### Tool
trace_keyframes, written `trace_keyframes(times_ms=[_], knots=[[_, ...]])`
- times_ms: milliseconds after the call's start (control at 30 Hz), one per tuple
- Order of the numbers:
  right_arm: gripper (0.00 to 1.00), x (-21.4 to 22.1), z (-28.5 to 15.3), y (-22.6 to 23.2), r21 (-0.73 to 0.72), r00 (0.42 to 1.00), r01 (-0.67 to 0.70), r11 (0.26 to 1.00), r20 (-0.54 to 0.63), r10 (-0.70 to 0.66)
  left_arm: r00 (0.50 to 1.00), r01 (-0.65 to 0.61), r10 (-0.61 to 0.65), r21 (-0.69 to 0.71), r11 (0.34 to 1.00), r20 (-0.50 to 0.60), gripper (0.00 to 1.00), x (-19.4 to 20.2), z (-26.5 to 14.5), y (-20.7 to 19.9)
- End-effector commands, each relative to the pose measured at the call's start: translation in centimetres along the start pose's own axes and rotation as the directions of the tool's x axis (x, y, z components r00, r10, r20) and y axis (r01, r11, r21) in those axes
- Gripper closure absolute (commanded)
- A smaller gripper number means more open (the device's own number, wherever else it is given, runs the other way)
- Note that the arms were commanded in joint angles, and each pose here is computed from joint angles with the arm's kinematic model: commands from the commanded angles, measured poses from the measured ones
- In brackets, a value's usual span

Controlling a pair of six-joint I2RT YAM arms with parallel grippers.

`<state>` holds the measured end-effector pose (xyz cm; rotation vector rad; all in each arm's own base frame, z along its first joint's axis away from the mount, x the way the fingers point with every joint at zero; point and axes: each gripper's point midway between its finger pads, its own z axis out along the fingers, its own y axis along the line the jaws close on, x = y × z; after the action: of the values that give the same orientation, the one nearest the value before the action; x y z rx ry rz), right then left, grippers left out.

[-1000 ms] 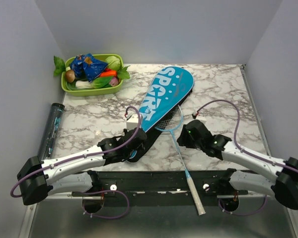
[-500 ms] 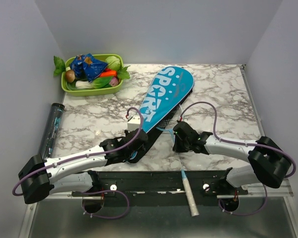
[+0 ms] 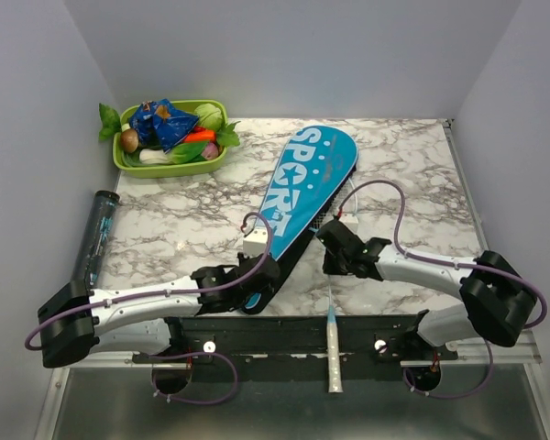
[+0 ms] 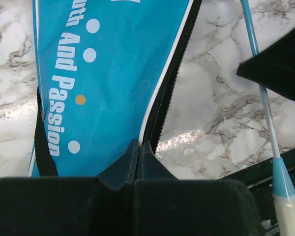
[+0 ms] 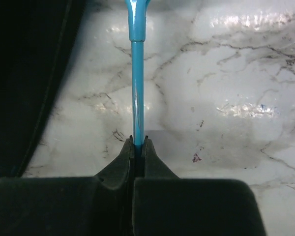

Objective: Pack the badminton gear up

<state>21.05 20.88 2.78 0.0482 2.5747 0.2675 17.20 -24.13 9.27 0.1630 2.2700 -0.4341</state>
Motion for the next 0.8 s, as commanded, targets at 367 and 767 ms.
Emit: trace_keyframes(times_ms=[367, 767], knots=[[0.99, -10.3, 4.0, 6.1, -0.013, 0.980, 0.051, 0.999, 0.194, -0.047, 1.000, -0.006, 0.008, 0.096, 0.995, -0.016, 1.00, 2.8, -0.8, -4.6], [0.54, -14.9, 7.3, 9.8, -0.182, 0.977, 0.081, 0.980, 0.210, -0.042, 1.000, -0.017, 0.019, 0.115, 0.993, -0.017, 1.00, 3.4, -0.9, -5.5]])
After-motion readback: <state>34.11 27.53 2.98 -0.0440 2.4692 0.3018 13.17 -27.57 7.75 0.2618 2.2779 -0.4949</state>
